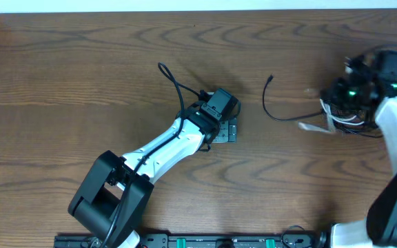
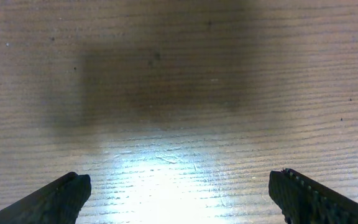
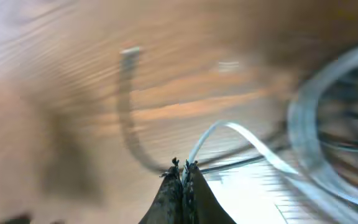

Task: Untangle cables

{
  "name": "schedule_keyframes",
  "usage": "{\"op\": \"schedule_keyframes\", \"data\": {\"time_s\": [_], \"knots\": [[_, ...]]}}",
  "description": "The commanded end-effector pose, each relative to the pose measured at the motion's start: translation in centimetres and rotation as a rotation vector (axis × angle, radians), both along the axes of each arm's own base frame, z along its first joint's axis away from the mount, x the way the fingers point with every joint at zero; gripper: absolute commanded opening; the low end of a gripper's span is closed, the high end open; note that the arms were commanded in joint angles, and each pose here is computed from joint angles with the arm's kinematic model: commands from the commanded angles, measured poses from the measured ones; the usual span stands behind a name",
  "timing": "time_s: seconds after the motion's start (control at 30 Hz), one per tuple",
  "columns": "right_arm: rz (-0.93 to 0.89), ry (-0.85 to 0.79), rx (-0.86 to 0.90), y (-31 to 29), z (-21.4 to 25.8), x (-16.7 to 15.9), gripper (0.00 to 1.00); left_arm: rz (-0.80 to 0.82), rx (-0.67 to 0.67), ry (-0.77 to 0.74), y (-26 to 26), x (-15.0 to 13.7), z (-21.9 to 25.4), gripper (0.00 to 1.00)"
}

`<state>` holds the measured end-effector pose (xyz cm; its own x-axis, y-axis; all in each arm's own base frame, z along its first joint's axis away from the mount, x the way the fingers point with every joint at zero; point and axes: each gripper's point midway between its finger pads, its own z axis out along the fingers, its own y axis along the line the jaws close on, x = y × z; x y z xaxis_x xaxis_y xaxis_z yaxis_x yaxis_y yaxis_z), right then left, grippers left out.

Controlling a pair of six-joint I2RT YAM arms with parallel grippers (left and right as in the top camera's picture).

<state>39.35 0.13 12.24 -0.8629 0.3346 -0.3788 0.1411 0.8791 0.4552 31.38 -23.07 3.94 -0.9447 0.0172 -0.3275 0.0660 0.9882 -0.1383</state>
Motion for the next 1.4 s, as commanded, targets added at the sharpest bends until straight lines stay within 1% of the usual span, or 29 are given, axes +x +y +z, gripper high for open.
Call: {"op": "schedule_keyframes", "data": {"time_s": [0.0,0.1,0.2,0.33,0.37,0.4,0.43,0.47,0.5,0.57,0.6,0.63,0.7,0.73,0.77,0.83,0.87,0.93,0.97,1.03,1.2,1.37], "knots": [[0.122,-0.062,0.005,3.7,2.1,-0.4,0.01,-0.005,-0.003,-0.011,0.0,0.0,0.6,0.98],[0.194,-0.083,0.012,6.4,3.2,-1.2,0.01,-0.005,-0.003,-0.011,0.0,0.0,0.6,0.98],[0.252,-0.116,-0.012,7.9,4.2,-1.8,0.01,-0.005,-0.003,-0.011,0.0,0.0,0.6,0.98],[0.241,-0.165,-0.081,7.7,6.1,-2.5,0.01,-0.005,-0.003,-0.011,0.0,0.0,0.6,0.98],[0.235,-0.184,-0.089,7.5,6.8,-2.6,0.02,-0.005,-0.003,-0.011,0.0,0.0,0.6,0.98],[0.230,-0.204,-0.091,7.4,7.5,-2.7,0.05,-0.005,-0.003,-0.011,0.0,0.0,0.6,0.98],[0.224,-0.230,-0.094,7.1,8.3,-2.9,0.15,-0.005,-0.003,-0.011,0.0,0.0,0.6,0.98],[0.207,-0.261,-0.106,6.6,9.4,-3.0,0.30,-0.005,-0.003,-0.011,0.0,0.0,0.6,0.98],[0.184,-0.291,-0.121,5.9,10.4,-3.2,0.41,-0.005,-0.003,-0.011,0.0,0.0,0.6,0.98],[0.151,-0.329,-0.134,4.8,11.8,-3.5,0.56,-0.005,-0.003,-0.011,0.0,0.0,0.6,0.98],[0.131,-0.352,-0.138,4.2,12.6,-3.8,0.66,-0.005,-0.003,-0.011,0.0,0.0,0.6,0.98],[0.113,-0.373,-0.135,3.6,13.4,-4.0,0.71,-0.005,-0.003,-0.011,0.0,0.0,0.6,0.98],[0.080,-0.409,-0.147,2.5,14.7,-4.5,0.85,-0.005,-0.003,-0.011,0.0,0.0,0.6,0.98],[0.043,-0.421,-0.173,1.5,15.1,-4.7,0.90,-0.005,-0.003,-0.011,0.0,0.0,0.6,0.98],[0.000,-0.424,-0.209,0.3,15.4,-4.7,0.98,-0.005,-0.004,-0.012,0.0,0.0,0.6,0.98],[-0.155,-0.388,-0.297,-3.3,15.1,-4.9,0.99,-0.005,-0.004,-0.011,0.0,0.0,0.6,0.98],[-0.261,-0.348,-0.332,-5.3,14.6,-5.2,0.99,-0.005,-0.004,-0.011,0.0,0.0,0.6,0.98],[-0.423,-0.260,-0.363,-8.2,13.2,-5.9,0.97,-0.004,-0.004,-0.011,0.0,0.0,0.6,0.98],[-0.470,-0.223,-0.364,-9.0,12.4,-6.1,0.95,-0.005,-0.004,-0.011,0.0,0.0,0.6,0.98],[-0.514,-0.150,-0.355,-10.2,10.5,-6.1,0.92,-0.005,-0.004,-0.011,0.0,0.0,0.6,0.98],[-0.634,0.033,-0.305,-13.0,4.6,-5.1,0.91,-0.005,-0.003,-0.010,0.0,0.0,0.6,0.98],[-0.710,0.143,-0.269,-15.0,-0.1,-4.1,0.91,-0.005,-0.004,-0.011,0.0,0.0,0.6,0.98]]}}
